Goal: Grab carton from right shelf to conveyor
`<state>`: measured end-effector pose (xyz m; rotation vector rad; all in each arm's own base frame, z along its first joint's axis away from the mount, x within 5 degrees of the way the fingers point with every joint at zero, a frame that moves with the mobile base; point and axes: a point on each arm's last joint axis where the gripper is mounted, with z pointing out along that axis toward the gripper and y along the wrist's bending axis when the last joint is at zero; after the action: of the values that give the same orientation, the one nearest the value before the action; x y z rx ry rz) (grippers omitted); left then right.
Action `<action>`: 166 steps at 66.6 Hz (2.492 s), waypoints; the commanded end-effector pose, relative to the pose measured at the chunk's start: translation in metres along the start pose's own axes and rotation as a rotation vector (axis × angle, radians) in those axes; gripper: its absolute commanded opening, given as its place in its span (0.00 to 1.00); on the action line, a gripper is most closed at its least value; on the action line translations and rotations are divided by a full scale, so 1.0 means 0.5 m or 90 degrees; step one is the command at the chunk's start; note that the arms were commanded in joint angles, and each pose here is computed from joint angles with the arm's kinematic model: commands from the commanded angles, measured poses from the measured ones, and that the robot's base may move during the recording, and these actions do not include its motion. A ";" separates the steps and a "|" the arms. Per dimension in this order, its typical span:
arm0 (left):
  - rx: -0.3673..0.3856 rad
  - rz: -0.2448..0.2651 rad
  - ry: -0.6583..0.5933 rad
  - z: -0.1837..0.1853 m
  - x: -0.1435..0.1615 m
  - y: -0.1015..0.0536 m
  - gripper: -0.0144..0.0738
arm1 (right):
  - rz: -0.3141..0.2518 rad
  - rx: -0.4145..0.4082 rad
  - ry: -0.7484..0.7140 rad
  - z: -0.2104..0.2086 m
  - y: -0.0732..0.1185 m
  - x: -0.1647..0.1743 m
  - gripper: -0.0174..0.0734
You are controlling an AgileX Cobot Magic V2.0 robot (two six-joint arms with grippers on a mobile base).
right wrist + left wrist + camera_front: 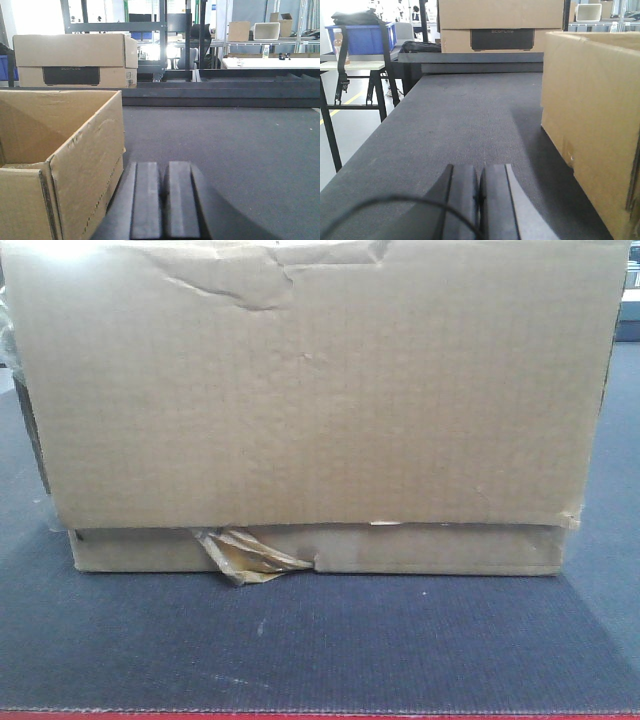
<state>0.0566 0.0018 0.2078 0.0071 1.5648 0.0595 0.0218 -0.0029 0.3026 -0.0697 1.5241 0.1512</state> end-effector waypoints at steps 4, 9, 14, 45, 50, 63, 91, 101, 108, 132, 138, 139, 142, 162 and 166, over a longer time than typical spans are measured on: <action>-0.004 0.001 -0.027 0.000 -0.004 0.001 0.17 | -0.005 0.001 -0.018 -0.002 0.000 -0.004 0.12; -0.004 0.001 -0.029 0.000 -0.004 0.001 0.17 | -0.005 0.001 -0.018 -0.002 0.000 -0.004 0.12; -0.004 0.001 -0.029 0.000 -0.004 0.001 0.17 | -0.005 0.001 -0.018 -0.002 0.000 -0.004 0.12; -0.004 0.001 -0.029 0.000 -0.004 0.001 0.17 | -0.005 0.001 -0.018 -0.002 0.000 -0.004 0.12; -0.004 0.001 -0.029 0.000 -0.004 0.001 0.17 | -0.005 0.001 -0.018 -0.002 0.000 -0.004 0.12; -0.004 0.001 -0.029 0.000 -0.004 0.001 0.17 | -0.006 0.009 -0.017 -0.002 -0.001 -0.004 0.12; -0.004 0.001 -0.029 0.000 -0.004 0.001 0.17 | -0.042 0.102 -0.013 0.039 -0.006 0.091 0.12; -0.004 0.001 -0.029 0.000 -0.004 0.001 0.17 | -0.025 0.104 -0.009 0.056 -0.013 0.161 0.12; -0.004 0.001 -0.029 0.000 -0.004 0.001 0.17 | -0.012 0.106 -0.030 0.060 -0.016 0.181 0.12; -0.004 0.001 -0.029 0.000 -0.004 0.001 0.17 | -0.009 0.105 0.010 0.060 -0.016 0.193 0.12; -0.004 0.001 -0.029 0.000 -0.004 0.001 0.17 | -0.009 0.105 0.010 0.060 -0.016 0.193 0.12; -0.004 0.001 -0.029 0.000 -0.004 0.001 0.17 | -0.009 0.105 0.010 0.060 -0.016 0.193 0.12; -0.004 0.001 -0.029 0.000 -0.004 0.001 0.17 | -0.009 0.105 0.010 0.060 -0.016 0.193 0.12; -0.004 0.001 -0.029 0.000 -0.004 0.001 0.17 | -0.009 0.105 0.010 0.060 -0.016 0.193 0.12; -0.004 0.001 -0.029 0.000 -0.004 0.001 0.17 | -0.009 0.105 0.010 0.060 -0.016 0.193 0.12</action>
<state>0.0569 0.0019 0.2070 0.0098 1.5502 0.0630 0.0567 -0.0008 0.2048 0.0501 1.5753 0.0215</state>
